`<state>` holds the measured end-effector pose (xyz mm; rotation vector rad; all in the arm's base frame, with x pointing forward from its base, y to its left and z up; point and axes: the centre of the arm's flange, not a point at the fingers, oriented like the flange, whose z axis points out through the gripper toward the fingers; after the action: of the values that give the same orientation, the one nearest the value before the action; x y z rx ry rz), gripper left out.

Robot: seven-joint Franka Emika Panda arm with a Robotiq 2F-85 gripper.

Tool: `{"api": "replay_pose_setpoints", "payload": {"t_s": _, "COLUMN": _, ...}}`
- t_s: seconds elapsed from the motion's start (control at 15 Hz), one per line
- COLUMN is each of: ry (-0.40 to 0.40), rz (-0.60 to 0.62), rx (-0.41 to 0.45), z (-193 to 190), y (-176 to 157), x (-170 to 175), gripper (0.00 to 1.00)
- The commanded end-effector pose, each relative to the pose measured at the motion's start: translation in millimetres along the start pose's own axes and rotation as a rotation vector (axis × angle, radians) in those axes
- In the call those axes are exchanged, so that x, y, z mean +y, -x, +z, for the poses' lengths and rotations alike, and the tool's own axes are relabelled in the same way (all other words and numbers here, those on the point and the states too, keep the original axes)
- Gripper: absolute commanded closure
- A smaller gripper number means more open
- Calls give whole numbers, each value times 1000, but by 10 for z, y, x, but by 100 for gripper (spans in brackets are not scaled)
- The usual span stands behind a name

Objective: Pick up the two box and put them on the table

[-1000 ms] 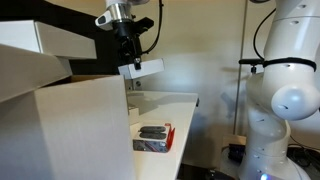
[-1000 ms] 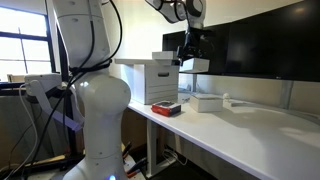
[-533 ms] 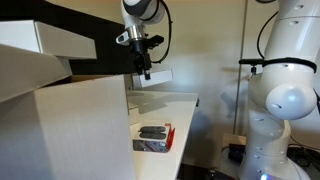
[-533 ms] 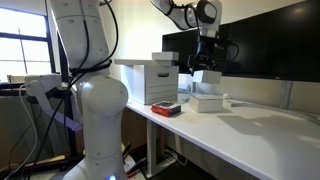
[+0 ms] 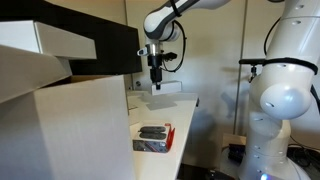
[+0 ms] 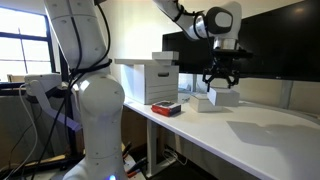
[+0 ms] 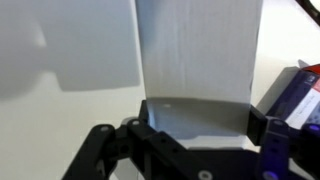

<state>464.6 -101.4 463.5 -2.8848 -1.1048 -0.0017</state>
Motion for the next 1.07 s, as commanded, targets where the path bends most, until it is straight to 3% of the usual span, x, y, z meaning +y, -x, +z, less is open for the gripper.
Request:
{"api": "replay_pose_setpoints", "payload": {"t_s": 0.0, "ry": 76, "rz": 72, "rx": 33, "z": 280, "y": 262, "x": 224, "gripper": 40}}
{"api": "replay_pose_setpoints", "payload": {"t_s": 0.33, "ry": 129, "rz": 158, "rx": 59, "z": 602, "y": 426, "x": 623, "gripper": 40}}
{"api": "replay_pose_setpoints", "payload": {"t_s": 0.67, "ry": 120, "rz": 199, "rx": 35, "z": 866, "y": 412, "x": 816, "gripper": 40}}
{"api": "replay_pose_setpoints", "payload": {"t_s": 0.73, "ry": 111, "rz": 206, "rx": 23, "z": 907, "y": 364, "x": 815, "gripper": 4}}
{"api": "replay_pose_setpoints", "payload": {"t_s": 0.8, "ry": 103, "rz": 210, "rx": 17, "z": 900, "y": 143, "x": 770, "gripper": 3}}
{"api": "replay_pose_setpoints", "payload": {"t_s": 1.0, "ry": 96, "rz": 219, "rx": 11, "z": 914, "y": -38, "x": 751, "gripper": 0}}
